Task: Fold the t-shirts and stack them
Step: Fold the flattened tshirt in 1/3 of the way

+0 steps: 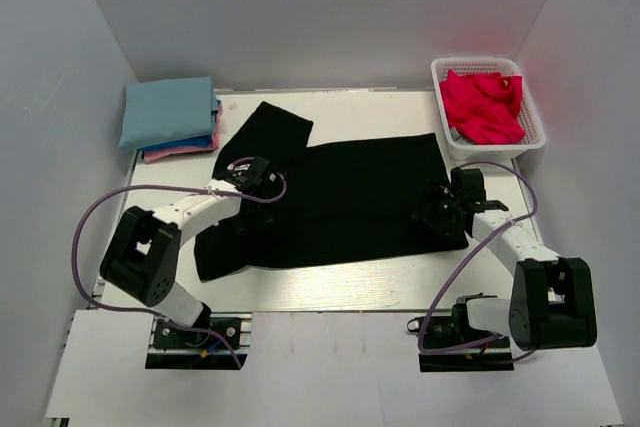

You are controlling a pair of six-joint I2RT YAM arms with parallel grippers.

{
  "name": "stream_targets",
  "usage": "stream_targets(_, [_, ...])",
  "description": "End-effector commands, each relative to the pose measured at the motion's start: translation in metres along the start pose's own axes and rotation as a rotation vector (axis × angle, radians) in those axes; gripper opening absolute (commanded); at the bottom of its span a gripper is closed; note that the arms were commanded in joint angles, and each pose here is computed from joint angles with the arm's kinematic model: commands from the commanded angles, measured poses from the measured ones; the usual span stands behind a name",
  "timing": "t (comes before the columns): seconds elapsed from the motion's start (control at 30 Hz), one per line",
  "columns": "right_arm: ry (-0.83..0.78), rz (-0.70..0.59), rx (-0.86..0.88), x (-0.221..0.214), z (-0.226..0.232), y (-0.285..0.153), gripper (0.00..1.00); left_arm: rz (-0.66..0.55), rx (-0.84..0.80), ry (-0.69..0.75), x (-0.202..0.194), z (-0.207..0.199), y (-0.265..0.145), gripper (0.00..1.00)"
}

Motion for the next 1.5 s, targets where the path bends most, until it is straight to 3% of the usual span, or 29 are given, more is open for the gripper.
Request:
stream_targets(0.0, [-0.004,-0.014,0.007,0.006,0.002,0.002,0.90,-0.035,0.061,-0.009,0.010,0.003,-0.003,0.44])
stream_targets(0.07, [-0.001,-0.009,-0.002,0.004,0.000,0.003,0.90,-0.045,0.104,-0.028,0.013,0.007,-0.003,0.32])
stream_targets(0.1, [0.001,-0.008,-0.006,0.004,-0.001,0.003,0.90,-0.068,0.138,-0.041,0.015,0.013,-0.003,0.13])
stream_targets(0.17, [0.002,-0.005,-0.014,0.003,-0.002,0.005,0.90,-0.095,0.149,-0.057,0.020,0.014,-0.007,0.01])
stream_targets(0.53, [0.006,0.005,-0.031,0.002,-0.005,0.008,0.90,-0.243,0.142,-0.071,0.059,0.008,-0.024,0.00])
stream_targets(0.63, [0.004,0.003,-0.035,0.002,-0.007,0.009,0.90,-0.219,0.086,-0.036,0.059,0.001,-0.020,0.00])
stream_targets(0.67, [0.000,0.006,-0.034,0.001,-0.006,0.009,0.90,-0.210,0.032,0.003,0.057,-0.010,-0.021,0.05])
stream_targets(0.77, [-0.004,0.013,-0.036,0.000,-0.007,0.010,0.90,-0.163,-0.125,0.093,0.045,-0.030,-0.024,0.55])
stream_targets(0.8, [-0.004,0.016,-0.041,-0.001,-0.008,0.010,0.90,-0.167,-0.155,0.110,0.044,-0.032,-0.025,0.66])
stream_targets(0.9, [-0.006,0.021,-0.045,-0.002,-0.009,0.012,0.90,-0.167,-0.195,0.127,0.035,-0.033,-0.027,0.80])
stream_targets(1.0, [-0.002,0.027,-0.046,-0.002,-0.010,0.013,0.90,-0.119,-0.120,0.139,0.025,-0.020,-0.015,0.80])
stream_targets(1.27, [-0.002,0.044,-0.056,-0.004,-0.012,0.017,0.90,-0.080,0.062,0.129,0.018,-0.001,0.009,0.57])
stream_targets(1.47, [-0.006,0.055,-0.084,-0.006,-0.017,0.020,0.90,-0.111,0.137,0.121,0.026,0.005,0.011,0.55])
Point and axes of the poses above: each gripper's point midway between its finger pads, its own y axis out along the fingers, its own z axis along the line the jaws close on, x = y × z, the point moved 3 cm from there along -y, back along the fingers, and after that the axes turned 3 degrees about -y, right-handed, at the moved point
